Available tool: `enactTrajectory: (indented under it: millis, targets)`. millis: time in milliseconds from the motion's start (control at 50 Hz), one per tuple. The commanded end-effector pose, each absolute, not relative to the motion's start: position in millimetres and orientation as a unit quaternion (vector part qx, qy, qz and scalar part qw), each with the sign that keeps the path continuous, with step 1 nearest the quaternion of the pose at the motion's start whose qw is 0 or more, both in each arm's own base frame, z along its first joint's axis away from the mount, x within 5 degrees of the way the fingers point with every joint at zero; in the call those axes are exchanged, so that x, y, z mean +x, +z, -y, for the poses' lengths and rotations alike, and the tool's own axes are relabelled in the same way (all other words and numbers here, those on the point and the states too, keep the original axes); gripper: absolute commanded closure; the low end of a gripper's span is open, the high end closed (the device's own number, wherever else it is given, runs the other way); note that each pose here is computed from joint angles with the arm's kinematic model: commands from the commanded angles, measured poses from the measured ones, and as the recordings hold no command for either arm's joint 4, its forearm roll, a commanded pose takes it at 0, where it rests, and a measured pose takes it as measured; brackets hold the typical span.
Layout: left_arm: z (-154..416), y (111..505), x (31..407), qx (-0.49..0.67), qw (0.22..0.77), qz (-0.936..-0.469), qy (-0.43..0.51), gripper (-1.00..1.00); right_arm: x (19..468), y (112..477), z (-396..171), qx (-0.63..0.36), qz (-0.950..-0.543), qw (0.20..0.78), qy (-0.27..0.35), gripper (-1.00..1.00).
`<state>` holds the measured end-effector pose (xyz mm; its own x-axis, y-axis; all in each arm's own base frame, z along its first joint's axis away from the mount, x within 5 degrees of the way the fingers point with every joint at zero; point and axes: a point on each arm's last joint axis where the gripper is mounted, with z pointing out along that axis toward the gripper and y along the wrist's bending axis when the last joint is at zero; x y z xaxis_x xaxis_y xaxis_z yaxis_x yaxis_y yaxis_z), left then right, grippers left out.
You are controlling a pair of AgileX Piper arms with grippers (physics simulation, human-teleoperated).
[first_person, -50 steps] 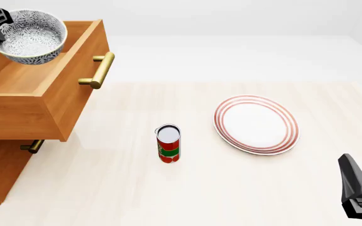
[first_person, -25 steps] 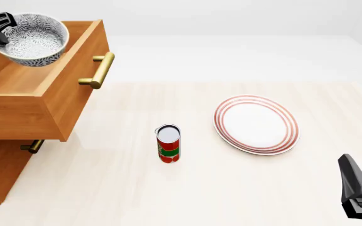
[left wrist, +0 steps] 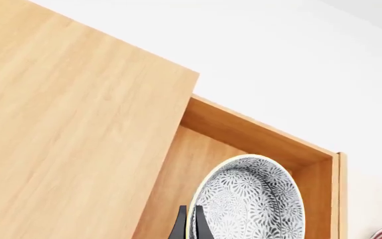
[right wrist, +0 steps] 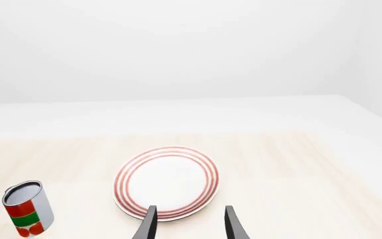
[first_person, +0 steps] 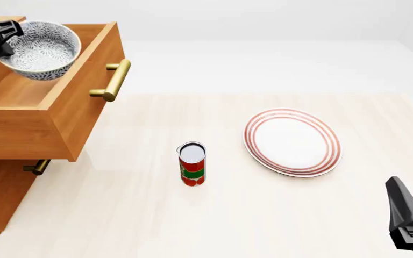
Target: Put the bowl in the top drawer of the cabinet.
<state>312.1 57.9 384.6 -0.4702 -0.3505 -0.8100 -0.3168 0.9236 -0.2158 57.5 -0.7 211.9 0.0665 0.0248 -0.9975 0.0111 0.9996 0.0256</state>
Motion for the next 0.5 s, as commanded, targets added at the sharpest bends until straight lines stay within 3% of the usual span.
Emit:
enactTrajectory:
  millis: [20, 500]
  targets:
    - [-58.7, 381.8, 315.5, -0.196, 0.477, -0.857, -0.020, 1.00, 57.6, 211.8, 0.8, 0.014, -0.684, 0.730, 0.005, -1.00]
    - [-59.4, 375.2, 318.6, -0.196, 0.473, -0.859, -0.019, 1.00, 57.6, 211.8, 0.8, 0.014, -0.684, 0.729, 0.005, -1.00]
